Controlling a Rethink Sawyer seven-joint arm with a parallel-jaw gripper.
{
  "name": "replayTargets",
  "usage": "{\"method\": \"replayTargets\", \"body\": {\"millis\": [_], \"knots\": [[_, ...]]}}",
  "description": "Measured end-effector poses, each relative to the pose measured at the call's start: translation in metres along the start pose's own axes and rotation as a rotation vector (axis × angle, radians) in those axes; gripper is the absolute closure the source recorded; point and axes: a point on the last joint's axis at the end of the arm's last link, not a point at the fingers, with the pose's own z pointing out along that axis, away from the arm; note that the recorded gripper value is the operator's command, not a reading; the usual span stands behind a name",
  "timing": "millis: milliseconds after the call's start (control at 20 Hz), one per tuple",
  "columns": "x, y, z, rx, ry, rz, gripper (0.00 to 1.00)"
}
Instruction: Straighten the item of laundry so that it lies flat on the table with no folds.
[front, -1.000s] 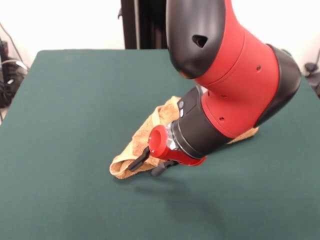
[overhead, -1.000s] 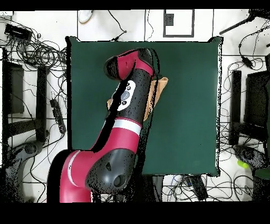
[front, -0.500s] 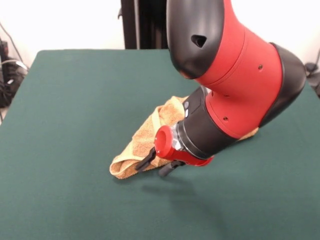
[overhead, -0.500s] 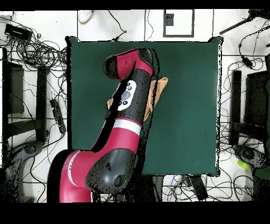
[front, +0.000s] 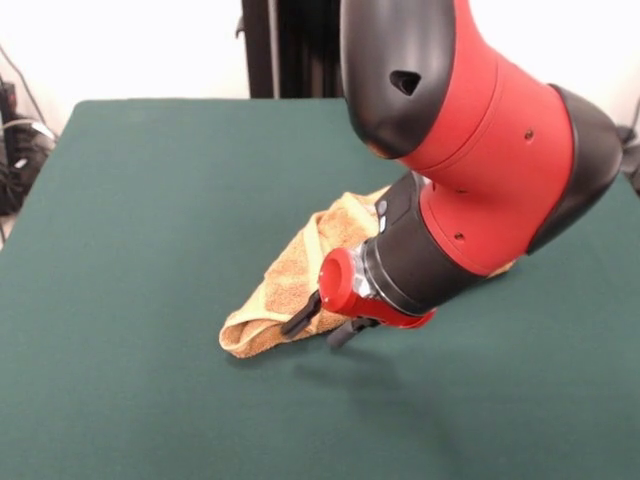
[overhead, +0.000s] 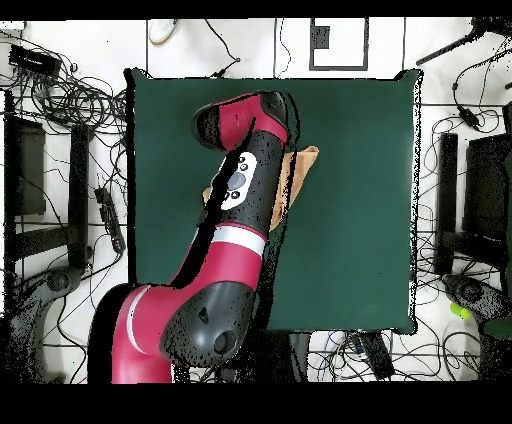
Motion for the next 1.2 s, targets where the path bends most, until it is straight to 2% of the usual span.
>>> {"method": "replayTargets", "body": {"millis": [550,950,1200], "knots": [[0.004,0.015,-0.002,0.002,0.024,-0.019,0.0],[0.005,0.014,-0.002,0.006,0.025,-0.021,0.0],[0.007,0.011,0.002,0.029,0.03,-0.029,0.0]]}}
